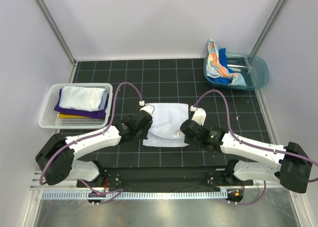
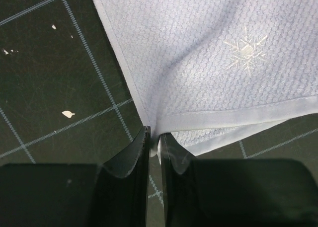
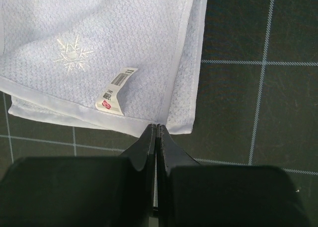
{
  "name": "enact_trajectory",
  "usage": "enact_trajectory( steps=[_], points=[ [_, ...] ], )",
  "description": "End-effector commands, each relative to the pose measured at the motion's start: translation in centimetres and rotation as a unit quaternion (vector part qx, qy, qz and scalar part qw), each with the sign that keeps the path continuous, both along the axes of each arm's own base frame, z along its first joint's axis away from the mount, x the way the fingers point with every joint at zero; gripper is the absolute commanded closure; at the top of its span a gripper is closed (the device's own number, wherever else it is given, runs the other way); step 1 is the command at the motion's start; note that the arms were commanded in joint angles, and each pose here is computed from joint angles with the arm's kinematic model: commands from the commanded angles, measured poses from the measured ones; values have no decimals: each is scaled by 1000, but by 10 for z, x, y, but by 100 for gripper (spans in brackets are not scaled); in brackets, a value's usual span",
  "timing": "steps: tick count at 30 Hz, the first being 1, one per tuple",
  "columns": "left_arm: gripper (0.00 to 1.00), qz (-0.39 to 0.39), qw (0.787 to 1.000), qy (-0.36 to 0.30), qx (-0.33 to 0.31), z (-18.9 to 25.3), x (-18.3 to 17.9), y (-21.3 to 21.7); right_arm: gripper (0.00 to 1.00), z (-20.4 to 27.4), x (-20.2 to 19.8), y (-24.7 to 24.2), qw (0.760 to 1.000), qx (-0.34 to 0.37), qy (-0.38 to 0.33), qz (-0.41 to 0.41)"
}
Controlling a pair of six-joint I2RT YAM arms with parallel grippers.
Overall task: Fold and stack the towels
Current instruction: Fold the towel
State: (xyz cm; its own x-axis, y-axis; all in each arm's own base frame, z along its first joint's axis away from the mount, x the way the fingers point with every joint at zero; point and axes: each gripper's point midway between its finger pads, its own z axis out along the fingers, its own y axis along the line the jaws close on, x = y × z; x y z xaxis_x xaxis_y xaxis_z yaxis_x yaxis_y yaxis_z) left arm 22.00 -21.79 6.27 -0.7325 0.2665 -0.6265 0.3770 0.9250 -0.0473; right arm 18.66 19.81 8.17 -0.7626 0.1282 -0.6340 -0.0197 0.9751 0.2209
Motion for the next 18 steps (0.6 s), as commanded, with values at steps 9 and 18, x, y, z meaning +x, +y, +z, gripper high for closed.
enact_trajectory(
  steps=[9, 18],
  points=[
    [80, -12, 999, 10, -30, 11, -7, -10, 97, -13, -7, -12, 1000, -6, 4, -11],
    [79, -16, 999, 26, -38, 3, -16, -9, 97, -23, -12, -15, 1000, -9, 15, -10]
  ],
)
